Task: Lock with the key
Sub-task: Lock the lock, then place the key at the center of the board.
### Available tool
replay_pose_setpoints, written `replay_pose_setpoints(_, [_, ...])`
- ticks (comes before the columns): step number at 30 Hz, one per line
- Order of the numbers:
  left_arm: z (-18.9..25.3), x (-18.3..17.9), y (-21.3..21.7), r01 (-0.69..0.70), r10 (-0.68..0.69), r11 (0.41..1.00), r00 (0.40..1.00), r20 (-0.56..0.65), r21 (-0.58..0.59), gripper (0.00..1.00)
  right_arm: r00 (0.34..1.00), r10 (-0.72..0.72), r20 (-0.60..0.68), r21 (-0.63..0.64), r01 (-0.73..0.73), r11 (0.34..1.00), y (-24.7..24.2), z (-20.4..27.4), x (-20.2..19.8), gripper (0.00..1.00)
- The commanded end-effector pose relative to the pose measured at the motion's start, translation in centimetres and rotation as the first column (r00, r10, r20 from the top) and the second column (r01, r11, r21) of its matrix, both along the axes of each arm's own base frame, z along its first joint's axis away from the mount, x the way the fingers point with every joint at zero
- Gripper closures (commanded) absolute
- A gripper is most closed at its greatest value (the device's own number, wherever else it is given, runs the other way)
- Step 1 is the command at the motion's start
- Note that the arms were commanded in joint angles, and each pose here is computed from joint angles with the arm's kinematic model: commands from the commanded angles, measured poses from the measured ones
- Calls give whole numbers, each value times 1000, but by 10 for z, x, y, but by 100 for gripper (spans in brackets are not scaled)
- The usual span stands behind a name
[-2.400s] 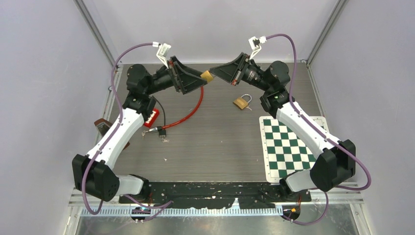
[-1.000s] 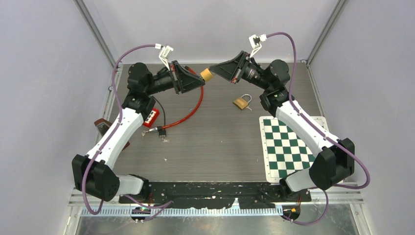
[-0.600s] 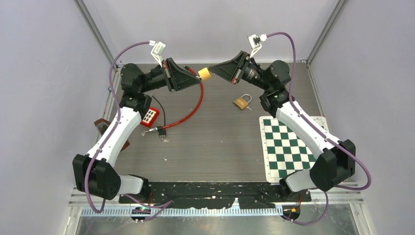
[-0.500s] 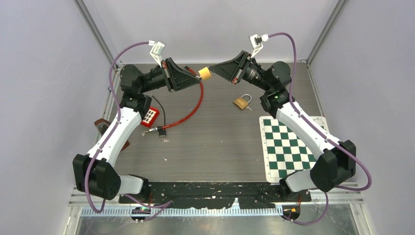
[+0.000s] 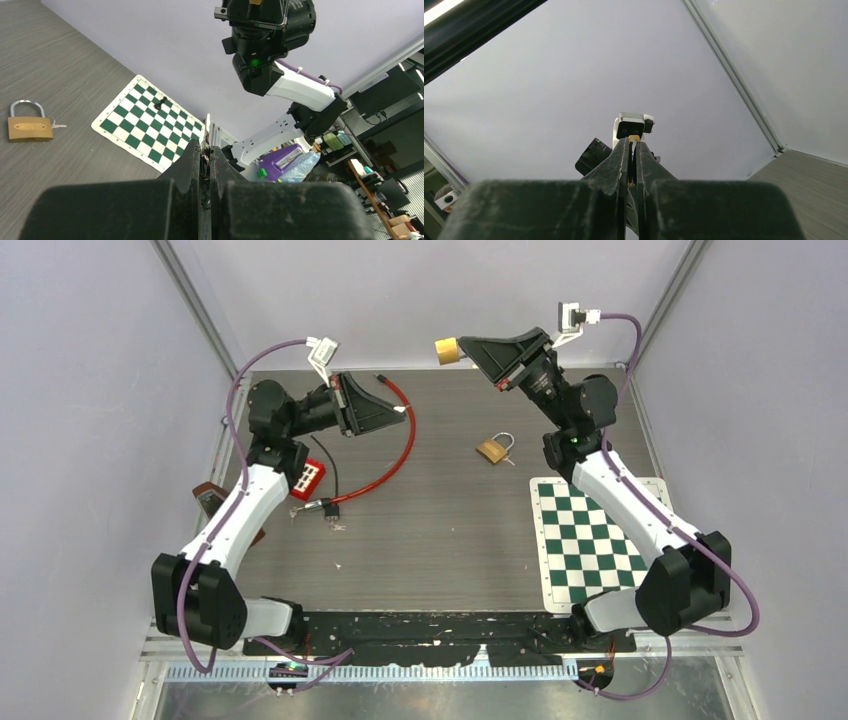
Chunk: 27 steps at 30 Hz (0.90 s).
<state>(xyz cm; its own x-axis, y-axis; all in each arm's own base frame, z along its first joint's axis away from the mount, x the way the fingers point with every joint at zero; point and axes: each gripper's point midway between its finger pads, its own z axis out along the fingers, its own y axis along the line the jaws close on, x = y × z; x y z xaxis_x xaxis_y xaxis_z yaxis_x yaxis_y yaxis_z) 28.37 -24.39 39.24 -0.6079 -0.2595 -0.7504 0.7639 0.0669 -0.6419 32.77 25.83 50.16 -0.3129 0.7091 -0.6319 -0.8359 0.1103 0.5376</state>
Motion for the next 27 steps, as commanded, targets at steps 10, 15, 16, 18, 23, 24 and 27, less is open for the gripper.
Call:
replay_pose_setpoints(10, [-78, 3, -44, -45, 52, 980, 998, -32, 196, 100, 843, -380, -380, -281, 286, 916, -70, -127, 40, 95])
replay_pose_setpoints(15, [-150, -7, -113, 63, -30, 958, 992, -120, 281, 100, 690, -493, -529, -425, 287, 858, -99, -216, 42, 95])
replay_pose_setpoints(16, [-163, -10, -126, 88, -50, 950, 990, -134, 298, 100, 671, -501, -546, -441, 278, 853, -102, -228, 41, 95])
replay_pose_setpoints(18, [-190, -12, -148, 118, -65, 936, 984, -166, 333, 100, 630, -520, -577, -471, 263, 842, -107, -254, 39, 95])
replay_pose_setpoints(23, [-241, -15, -179, 135, -58, 932, 972, -228, 337, 100, 545, -576, -610, -549, 233, 802, -118, -306, 35, 95])
replay_pose_setpoints(24, [-248, -17, -182, 137, -61, 931, 972, -227, 337, 100, 521, -594, -613, -563, 239, 791, -122, -315, 37, 95])
replay_pose_setpoints(27, [-271, -15, -186, 102, -30, 920, 981, -191, 379, 100, 448, -636, -628, -596, 249, 763, -131, -344, 35, 95])
